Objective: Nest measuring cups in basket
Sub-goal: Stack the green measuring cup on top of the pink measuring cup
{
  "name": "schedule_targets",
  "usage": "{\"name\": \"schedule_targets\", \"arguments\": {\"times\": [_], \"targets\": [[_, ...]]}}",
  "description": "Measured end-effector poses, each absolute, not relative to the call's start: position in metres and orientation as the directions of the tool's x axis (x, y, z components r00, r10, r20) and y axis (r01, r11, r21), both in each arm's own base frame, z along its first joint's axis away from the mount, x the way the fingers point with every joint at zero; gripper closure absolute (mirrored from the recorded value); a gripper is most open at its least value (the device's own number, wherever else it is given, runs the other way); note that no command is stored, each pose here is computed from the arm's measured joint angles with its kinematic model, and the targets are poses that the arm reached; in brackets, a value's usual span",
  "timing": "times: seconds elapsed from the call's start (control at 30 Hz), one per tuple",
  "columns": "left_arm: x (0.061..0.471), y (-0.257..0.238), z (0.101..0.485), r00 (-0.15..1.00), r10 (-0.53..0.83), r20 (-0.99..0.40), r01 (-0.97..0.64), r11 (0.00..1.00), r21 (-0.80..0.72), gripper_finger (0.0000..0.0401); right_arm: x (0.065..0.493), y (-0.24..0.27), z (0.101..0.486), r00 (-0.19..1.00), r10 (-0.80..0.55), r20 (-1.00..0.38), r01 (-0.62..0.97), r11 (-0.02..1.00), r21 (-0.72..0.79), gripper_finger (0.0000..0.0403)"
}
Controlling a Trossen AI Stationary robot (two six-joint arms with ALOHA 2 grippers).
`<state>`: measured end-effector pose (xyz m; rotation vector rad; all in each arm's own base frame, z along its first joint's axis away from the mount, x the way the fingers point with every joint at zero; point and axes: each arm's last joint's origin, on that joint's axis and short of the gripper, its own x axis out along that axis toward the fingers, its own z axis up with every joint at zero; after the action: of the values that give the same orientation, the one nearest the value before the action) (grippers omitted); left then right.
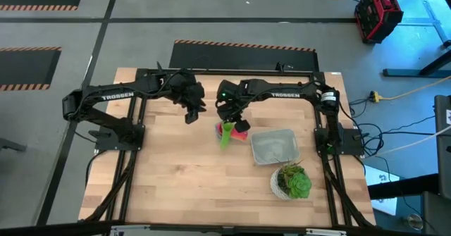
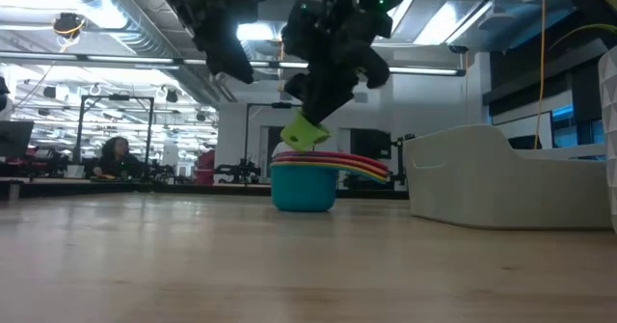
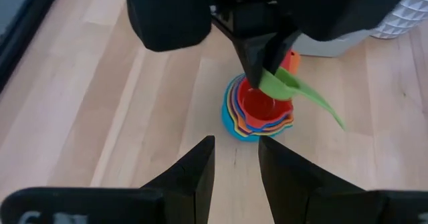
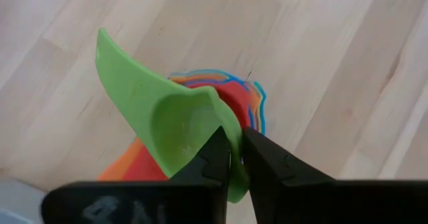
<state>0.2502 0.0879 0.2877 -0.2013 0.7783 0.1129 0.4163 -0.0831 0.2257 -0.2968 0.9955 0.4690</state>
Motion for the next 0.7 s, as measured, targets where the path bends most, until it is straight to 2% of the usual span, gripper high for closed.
{"name": "schedule_targets", "arguments": {"times": [0.4, 0.7], "targets": [[0.253, 0.082, 0.288, 0.711, 0.019, -0.703, -0.155, 0.979, -0.13, 0.0291, 0.418, -0.083, 0.225, 0.463, 0.241, -0.853, -0.506, 0.862, -0.031, 0.0359], [0.254, 0.077, 0.288, 0.712, 0.008, -0.702, -0.138, 0.982, -0.129, 0.0291, 0.424, -0.085, 0.208, 0.442, 0.256, -0.86, -0.51, 0.86, -0.006, 0.0358]]}}
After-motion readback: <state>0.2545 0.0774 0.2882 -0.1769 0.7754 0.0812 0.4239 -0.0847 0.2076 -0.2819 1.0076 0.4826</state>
